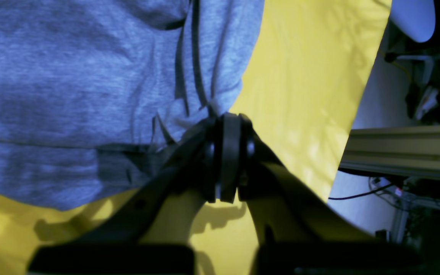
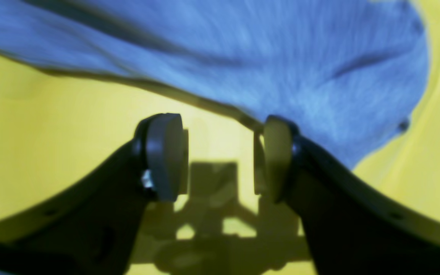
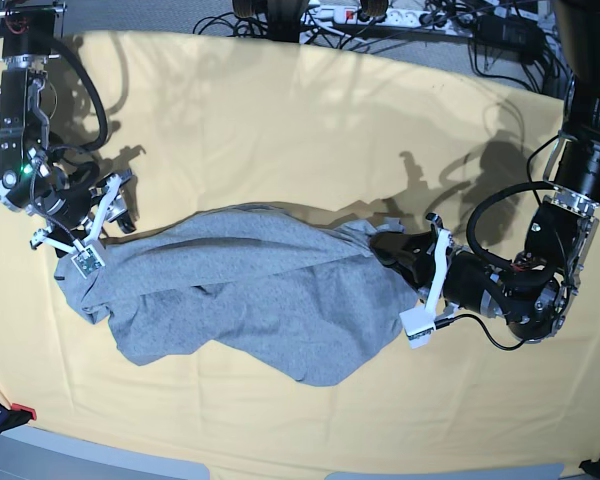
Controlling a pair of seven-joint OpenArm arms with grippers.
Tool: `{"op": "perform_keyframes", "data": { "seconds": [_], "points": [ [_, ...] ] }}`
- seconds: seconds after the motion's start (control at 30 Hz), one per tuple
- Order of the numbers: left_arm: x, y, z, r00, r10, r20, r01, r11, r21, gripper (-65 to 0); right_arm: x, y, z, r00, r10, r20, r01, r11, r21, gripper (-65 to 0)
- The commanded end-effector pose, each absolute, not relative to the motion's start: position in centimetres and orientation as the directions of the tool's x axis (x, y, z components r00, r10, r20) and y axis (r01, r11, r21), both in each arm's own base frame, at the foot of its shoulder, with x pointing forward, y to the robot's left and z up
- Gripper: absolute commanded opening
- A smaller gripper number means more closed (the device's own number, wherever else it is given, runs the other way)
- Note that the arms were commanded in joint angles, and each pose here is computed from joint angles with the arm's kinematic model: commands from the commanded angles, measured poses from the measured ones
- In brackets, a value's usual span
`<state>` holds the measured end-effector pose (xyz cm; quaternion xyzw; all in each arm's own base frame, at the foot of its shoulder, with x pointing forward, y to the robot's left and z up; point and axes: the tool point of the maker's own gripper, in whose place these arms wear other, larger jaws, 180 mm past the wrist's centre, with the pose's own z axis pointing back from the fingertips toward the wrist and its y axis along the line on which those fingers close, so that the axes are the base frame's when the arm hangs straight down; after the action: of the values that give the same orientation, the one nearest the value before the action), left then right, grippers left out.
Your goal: Layout the t-shirt on the table in an organized manner, then fold the t-shirt properly
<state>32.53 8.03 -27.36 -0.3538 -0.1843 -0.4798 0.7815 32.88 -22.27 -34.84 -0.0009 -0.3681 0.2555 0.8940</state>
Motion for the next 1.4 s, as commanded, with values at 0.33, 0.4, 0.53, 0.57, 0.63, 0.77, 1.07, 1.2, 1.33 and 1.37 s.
{"op": "perform_keyframes", "data": {
  "seconds": [0.33, 0.4, 0.53, 0.57, 0.63, 0.77, 1.07, 1.2, 1.33, 1.37],
  "points": [
    [33.4, 7.9, -25.5, 0.444, -0.598, 0.667, 0.896, 0.278, -0.347, -65.0, 38.2, -23.4, -32.3, 0.560, 0.390, 0.731, -0.449, 0.884, -0.128, -36.8],
    [33.4, 7.9, -25.5, 0.444, -0.598, 0.667, 0.896, 0.278, -0.347, -65.0, 38.9, -23.2, -31.3, 0.536, 0.388, 0.750, -0.452, 0.882, -0.133, -36.8],
    [33.4, 7.9, -25.5, 0.444, -0.598, 0.667, 0.896, 0.278, -0.347, -65.0, 40.0, -21.8, -30.4, 0.501, 0.369, 0.783, -0.461, 0.880, -0.119, -36.8],
    [33.4, 7.9, -25.5, 0.444, -0.598, 0.667, 0.896, 0.278, -0.347, -65.0, 40.0, -21.2, -30.4, 0.496, 0.367, 0.787, -0.470, 0.875, -0.112, -36.8],
    [33.4, 7.9, -25.5, 0.444, -0.598, 0.667, 0.896, 0.278, -0.347, -65.0, 40.1, -20.0, -30.5, 0.485, 0.361, 0.797, -0.490, 0.867, -0.095, -36.8],
    [33.4, 7.9, -25.5, 0.444, -0.598, 0.667, 0.896, 0.278, -0.347, -65.0, 40.4, -18.0, -30.5, 0.468, 0.328, 0.821, -0.503, 0.862, -0.058, -36.8],
    [33.4, 7.9, -25.5, 0.444, -0.598, 0.667, 0.896, 0.278, -0.347, -65.0, 42.7, -15.4, -27.6, 0.401, 0.288, 0.869, -0.518, 0.854, -0.044, -65.0],
    [33.4, 7.9, -25.5, 0.444, -0.598, 0.667, 0.896, 0.278, -0.347, -65.0, 43.8, -14.0, -25.0, 0.352, 0.232, 0.907, -0.540, 0.842, -0.005, -65.0],
    [33.4, 7.9, -25.6, 0.445, -0.598, 0.666, 0.895, 0.279, -0.347, -65.0, 44.1, -11.8, -22.6, 0.296, 0.164, 0.941, -0.601, 0.798, 0.050, -65.0],
    [33.4, 7.9, -25.6, 0.446, -0.598, 0.666, 0.895, 0.279, -0.348, -65.0, 44.2, -11.1, -22.3, 0.288, 0.156, 0.945, -0.611, 0.790, 0.056, -65.0]
  ]
}}
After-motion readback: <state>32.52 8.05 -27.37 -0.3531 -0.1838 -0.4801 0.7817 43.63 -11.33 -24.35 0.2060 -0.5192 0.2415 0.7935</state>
